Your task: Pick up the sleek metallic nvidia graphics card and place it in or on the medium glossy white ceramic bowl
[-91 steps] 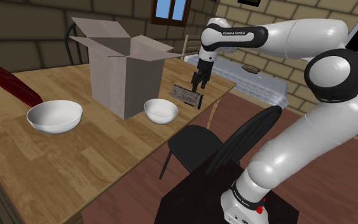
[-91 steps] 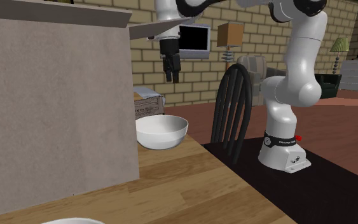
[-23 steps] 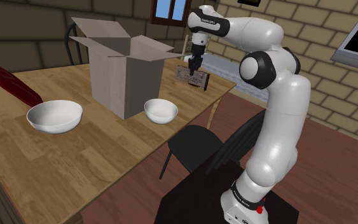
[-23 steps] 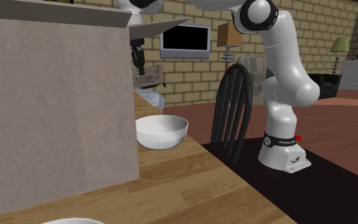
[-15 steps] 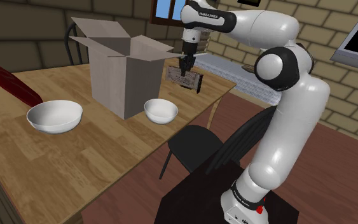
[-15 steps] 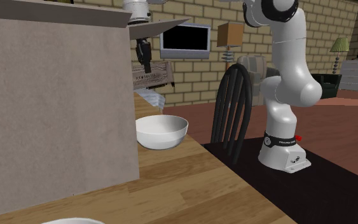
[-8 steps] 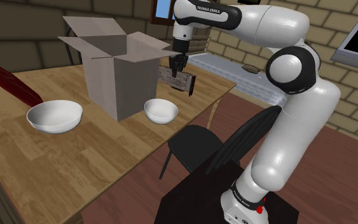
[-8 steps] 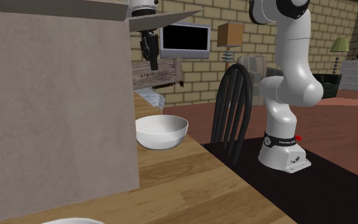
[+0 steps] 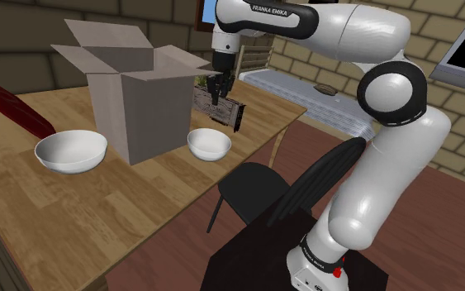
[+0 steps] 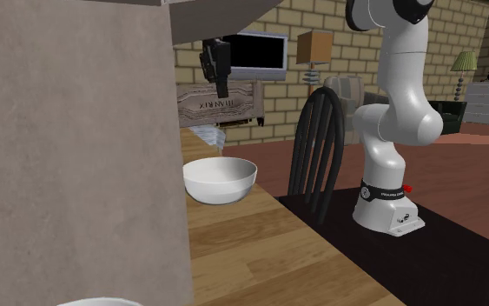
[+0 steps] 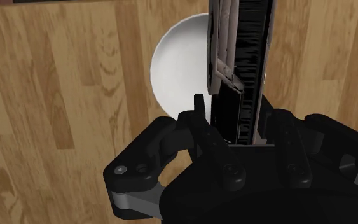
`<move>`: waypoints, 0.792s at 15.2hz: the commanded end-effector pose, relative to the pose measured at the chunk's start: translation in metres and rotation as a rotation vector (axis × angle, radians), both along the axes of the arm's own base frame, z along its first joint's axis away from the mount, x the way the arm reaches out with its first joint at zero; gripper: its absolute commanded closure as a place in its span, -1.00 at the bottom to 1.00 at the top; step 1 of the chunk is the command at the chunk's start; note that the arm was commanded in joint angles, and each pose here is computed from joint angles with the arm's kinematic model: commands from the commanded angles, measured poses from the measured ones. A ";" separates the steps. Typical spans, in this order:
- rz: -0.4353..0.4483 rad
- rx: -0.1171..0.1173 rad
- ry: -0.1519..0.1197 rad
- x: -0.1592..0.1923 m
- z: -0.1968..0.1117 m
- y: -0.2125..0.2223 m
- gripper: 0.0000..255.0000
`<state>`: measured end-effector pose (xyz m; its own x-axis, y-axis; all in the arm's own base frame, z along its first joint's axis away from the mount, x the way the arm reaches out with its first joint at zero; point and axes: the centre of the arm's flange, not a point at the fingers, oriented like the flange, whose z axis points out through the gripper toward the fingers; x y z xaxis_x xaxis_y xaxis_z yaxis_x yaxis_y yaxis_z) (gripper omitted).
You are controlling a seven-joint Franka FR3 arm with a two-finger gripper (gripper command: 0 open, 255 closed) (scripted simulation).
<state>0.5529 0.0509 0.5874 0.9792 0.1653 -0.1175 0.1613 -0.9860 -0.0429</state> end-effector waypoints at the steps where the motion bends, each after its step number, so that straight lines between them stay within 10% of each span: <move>1: 0.000 0.000 -0.001 0.000 -0.009 0.001 1.00; 12: 0.000 0.000 -0.001 0.000 -0.067 0.001 1.00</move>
<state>0.5526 0.0511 0.5256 0.9791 0.1653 -0.1181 0.1613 -0.9860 -0.0430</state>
